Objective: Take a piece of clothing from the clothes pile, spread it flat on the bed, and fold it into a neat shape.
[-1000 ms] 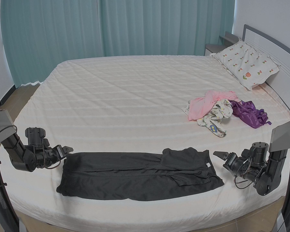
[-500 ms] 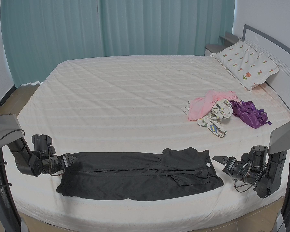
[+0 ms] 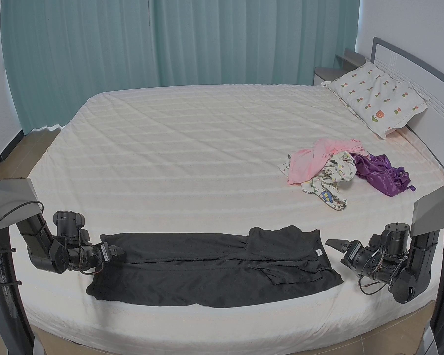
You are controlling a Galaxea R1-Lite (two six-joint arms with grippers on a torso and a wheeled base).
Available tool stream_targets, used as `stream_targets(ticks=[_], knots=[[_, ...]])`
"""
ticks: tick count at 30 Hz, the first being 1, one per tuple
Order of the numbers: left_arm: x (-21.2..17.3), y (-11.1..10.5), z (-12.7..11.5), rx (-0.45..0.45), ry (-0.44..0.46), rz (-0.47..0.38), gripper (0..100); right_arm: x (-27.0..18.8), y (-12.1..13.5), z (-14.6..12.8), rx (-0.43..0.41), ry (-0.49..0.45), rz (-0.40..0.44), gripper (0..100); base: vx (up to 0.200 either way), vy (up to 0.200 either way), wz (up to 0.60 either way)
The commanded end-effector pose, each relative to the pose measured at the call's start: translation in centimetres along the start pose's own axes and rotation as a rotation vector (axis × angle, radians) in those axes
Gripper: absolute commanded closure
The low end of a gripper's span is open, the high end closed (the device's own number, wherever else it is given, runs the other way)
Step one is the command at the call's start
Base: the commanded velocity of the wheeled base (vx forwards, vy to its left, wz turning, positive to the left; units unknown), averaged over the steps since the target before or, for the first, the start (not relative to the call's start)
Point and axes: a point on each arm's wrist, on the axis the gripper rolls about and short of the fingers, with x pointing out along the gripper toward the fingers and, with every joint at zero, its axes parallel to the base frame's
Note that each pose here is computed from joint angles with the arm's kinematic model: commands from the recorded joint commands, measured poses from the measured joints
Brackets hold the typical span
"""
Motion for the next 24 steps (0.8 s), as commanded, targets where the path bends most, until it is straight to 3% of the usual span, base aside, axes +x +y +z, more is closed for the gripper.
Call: stream_targets(ticks=[1,24], knots=[[0.0,0.0,-0.1,-0.003,0.007,-0.009,0,0.0,0.0,0.0,-0.002,-0.004,0.007,0,0.0,0.0,0.0],[-3.3,-1.6,0.1,0.032,-0.014,-0.093,0,-0.2,0.1,0.0,0.0,-0.002,0.004,0,0.0,0.0,0.0]])
